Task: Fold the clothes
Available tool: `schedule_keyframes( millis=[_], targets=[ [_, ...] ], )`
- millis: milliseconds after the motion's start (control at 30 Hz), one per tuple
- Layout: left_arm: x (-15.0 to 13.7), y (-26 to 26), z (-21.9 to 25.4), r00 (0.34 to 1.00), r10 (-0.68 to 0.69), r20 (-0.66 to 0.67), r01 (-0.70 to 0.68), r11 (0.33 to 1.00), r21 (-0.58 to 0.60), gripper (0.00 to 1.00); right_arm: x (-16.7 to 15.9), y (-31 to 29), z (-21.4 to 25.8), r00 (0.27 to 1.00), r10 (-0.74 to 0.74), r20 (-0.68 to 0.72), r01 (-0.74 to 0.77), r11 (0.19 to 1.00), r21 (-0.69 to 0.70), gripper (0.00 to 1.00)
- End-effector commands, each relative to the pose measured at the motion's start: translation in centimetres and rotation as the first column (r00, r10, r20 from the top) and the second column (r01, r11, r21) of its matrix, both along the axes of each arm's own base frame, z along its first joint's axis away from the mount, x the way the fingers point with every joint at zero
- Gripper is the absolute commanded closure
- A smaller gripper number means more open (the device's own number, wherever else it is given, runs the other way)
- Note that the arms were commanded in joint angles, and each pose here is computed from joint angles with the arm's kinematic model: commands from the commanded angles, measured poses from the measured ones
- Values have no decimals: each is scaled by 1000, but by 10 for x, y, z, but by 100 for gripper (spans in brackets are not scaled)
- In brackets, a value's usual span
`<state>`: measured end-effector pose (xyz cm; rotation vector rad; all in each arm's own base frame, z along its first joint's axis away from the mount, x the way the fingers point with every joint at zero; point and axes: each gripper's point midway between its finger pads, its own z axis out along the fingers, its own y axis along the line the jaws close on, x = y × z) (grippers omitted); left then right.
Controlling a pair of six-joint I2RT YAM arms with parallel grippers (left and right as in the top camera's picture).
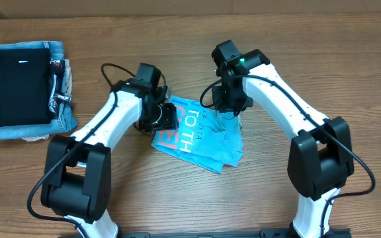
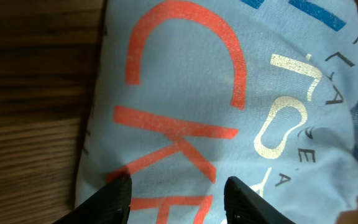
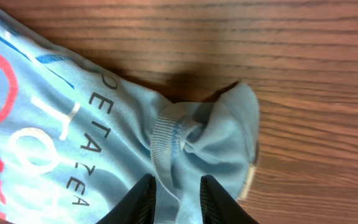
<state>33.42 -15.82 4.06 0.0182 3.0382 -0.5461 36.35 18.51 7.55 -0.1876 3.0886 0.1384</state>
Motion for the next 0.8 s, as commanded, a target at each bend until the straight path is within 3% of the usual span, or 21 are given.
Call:
schedule_keyframes(
  millis=[0, 567, 767],
  targets=[
    [8, 5, 3, 999, -4, 47, 1, 998, 64, 49, -1, 12, -14, 999, 29, -41, -27, 999, 35, 72],
    [3, 6, -14, 1000, 3, -5, -2, 997, 75, 47, -3, 11, -48, 996, 28, -85, -26, 999, 18, 73],
    [3, 6, -14, 1000, 2, -5, -1, 997, 77, 48, -4, 5, -55, 996, -4, -92, 3, 1000, -8, 87]
  ],
)
